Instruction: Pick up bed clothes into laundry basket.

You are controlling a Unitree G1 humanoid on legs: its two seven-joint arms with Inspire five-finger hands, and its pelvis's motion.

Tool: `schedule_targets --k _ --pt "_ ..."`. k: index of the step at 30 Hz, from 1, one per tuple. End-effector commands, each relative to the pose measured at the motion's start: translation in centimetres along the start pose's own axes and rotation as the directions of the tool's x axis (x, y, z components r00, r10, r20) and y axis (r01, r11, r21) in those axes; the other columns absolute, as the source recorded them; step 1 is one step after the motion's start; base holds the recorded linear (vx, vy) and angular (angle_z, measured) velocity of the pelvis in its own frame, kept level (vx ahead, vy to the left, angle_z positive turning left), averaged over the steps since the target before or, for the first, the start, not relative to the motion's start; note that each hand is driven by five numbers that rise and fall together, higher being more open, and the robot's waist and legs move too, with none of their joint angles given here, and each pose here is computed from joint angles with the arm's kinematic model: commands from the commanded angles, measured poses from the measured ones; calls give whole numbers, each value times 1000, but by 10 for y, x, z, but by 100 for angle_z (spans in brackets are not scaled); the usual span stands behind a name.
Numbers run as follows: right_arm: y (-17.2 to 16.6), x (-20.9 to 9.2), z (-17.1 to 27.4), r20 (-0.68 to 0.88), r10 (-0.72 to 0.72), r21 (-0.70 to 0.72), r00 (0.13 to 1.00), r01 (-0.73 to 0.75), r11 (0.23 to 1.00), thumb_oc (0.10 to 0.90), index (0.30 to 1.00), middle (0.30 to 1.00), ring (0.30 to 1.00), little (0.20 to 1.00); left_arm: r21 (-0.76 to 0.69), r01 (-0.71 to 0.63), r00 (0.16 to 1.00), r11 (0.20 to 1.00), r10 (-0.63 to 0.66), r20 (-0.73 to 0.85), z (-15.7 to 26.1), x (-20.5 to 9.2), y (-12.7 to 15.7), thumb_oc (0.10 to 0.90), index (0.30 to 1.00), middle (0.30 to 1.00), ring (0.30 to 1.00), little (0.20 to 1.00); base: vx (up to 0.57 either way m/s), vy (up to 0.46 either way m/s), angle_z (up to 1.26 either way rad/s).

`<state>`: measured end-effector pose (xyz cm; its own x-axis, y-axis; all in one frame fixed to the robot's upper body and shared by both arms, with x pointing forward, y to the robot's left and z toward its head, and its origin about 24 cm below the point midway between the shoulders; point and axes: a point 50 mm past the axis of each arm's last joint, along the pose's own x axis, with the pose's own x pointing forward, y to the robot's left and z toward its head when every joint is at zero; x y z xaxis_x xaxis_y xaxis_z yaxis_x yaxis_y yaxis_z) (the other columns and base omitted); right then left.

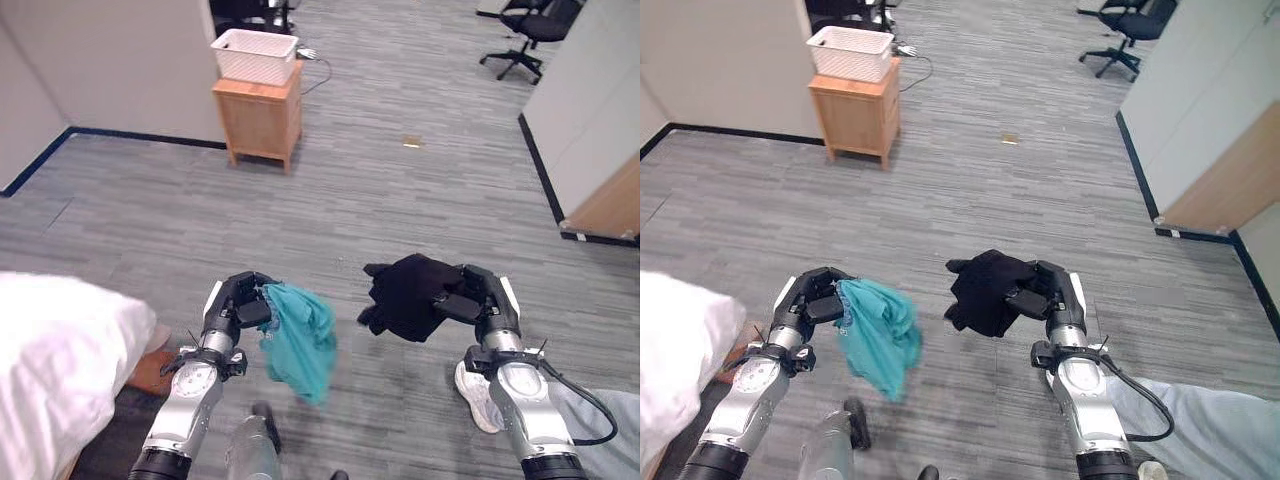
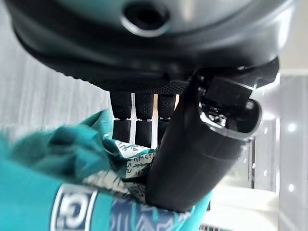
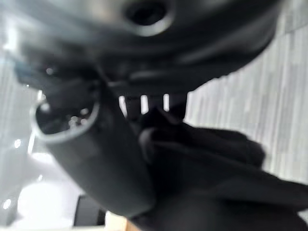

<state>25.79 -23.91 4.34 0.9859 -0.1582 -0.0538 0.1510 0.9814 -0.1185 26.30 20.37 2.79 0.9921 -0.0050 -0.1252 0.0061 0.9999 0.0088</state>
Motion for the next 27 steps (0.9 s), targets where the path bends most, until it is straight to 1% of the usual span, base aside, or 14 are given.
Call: schedule_targets --k 1,2,4,5,7,9,13,14,16,20,23,25,27 --pt "-2 15 69 322 32 7 946 -36 999 400 300 300 300 300 31 -37 928 999 23 373 81 11 10 400 300 300 300 300 521 92 -53" --pt "3 16 71 326 51 10 944 -58 998 400 300 300 300 300 29 -64 922 998 48 384 84 8 18 400 300 300 300 300 728 129 -56" --pt "7 18 70 324 57 14 944 -65 998 400 300 300 300 300 31 -76 919 997 58 390 85 7 21 400 300 300 300 300 463 123 -70" --pt "16 20 73 334 74 11 940 -83 997 400 300 300 300 300 50 -95 910 994 66 410 91 4 26 400 300 300 300 300 475 175 -45" --pt "19 21 70 320 70 11 945 -77 997 400 300 300 300 300 57 -83 904 995 51 425 96 6 23 400 300 300 300 300 544 286 0" --pt "22 19 64 299 74 11 951 -81 997 400 300 300 300 300 65 -73 898 995 37 439 101 9 19 400 300 300 300 300 530 448 56" --pt "17 17 54 256 48 15 966 -54 998 400 300 300 300 300 85 -128 873 988 72 483 118 15 24 400 300 300 300 300 485 245 56" --pt "13 15 51 246 39 24 969 -47 999 400 300 300 300 300 75 -144 870 987 89 486 119 15 27 400 300 300 300 300 642 12 54" --pt "-5 9 43 219 -24 38 975 16 999 400 300 300 300 300 47 -175 864 984 130 486 118 17 31 400 300 300 300 300 663 -100 99" --pt "-25 1 43 222 -97 39 970 91 995 400 300 300 300 300 45 -182 865 982 138 482 118 23 29 400 300 300 300 300 556 -155 105" --pt "-30 -1 44 229 -116 32 966 112 993 400 300 300 300 300 77 -179 872 981 122 475 117 26 27 400 300 300 300 300 495 -144 89" --pt "-29 1 46 240 -104 31 965 100 995 400 300 300 300 300 78 -175 874 982 118 471 115 26 26 400 300 300 300 300 458 -257 54" --pt "-26 6 49 244 -88 9 966 88 996 400 300 300 300 300 39 -153 890 987 120 440 105 27 20 400 300 300 300 300 471 -413 39"
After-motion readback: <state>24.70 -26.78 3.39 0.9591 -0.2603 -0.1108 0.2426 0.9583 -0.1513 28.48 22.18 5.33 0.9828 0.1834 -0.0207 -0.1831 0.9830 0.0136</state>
